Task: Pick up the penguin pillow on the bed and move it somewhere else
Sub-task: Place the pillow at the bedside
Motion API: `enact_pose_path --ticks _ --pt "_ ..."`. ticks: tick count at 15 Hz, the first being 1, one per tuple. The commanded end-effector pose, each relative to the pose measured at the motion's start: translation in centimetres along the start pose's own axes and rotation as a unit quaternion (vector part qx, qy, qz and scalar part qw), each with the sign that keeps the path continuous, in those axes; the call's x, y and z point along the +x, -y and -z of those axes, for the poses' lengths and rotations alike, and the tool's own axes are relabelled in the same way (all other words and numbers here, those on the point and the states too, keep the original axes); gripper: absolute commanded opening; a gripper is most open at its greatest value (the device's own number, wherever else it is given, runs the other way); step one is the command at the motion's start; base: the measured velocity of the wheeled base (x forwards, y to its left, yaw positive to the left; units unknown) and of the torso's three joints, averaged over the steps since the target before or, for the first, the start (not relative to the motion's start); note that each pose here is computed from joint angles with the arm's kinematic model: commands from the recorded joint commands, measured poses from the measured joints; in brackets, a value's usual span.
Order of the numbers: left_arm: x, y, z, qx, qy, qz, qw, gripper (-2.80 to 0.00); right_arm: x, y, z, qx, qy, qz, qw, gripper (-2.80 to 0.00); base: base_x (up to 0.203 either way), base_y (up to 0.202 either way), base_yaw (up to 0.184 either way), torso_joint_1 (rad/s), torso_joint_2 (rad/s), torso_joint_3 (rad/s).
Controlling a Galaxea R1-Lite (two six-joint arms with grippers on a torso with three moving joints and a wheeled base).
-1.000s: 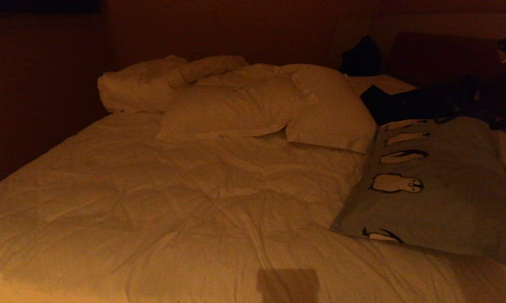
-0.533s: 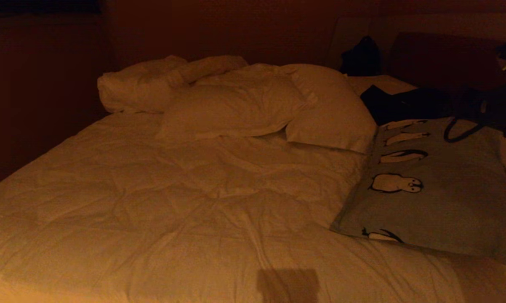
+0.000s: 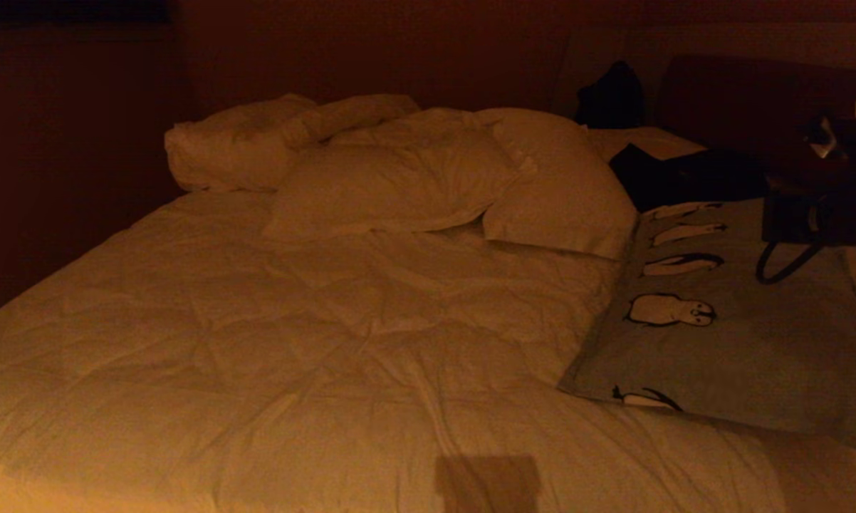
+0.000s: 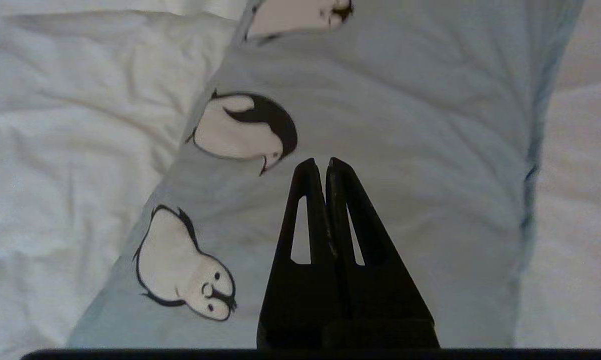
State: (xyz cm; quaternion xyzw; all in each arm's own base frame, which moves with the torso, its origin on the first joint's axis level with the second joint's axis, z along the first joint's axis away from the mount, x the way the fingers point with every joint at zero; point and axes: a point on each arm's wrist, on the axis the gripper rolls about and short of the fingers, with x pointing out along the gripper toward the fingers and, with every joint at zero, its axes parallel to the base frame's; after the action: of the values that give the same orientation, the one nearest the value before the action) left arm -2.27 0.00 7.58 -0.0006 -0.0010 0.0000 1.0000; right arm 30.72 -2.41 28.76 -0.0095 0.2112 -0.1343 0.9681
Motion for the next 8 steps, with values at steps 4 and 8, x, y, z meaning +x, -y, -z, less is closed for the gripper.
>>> enact_pose_path --ticks 4,8 --pt "0.0 0.0 0.1 0.000 -0.002 0.000 1.0000 -2.80 3.7 3.9 -0.8 0.011 -0.008 0.056 0.998 -2.80 0.000 0.000 0.000 0.000 0.00 0.000" --pt "0.0 0.0 0.1 0.000 -0.002 0.000 1.0000 -2.80 5.6 6.7 -0.6 0.030 -0.020 0.092 0.995 -2.80 0.000 0.000 0.000 0.000 0.00 0.000"
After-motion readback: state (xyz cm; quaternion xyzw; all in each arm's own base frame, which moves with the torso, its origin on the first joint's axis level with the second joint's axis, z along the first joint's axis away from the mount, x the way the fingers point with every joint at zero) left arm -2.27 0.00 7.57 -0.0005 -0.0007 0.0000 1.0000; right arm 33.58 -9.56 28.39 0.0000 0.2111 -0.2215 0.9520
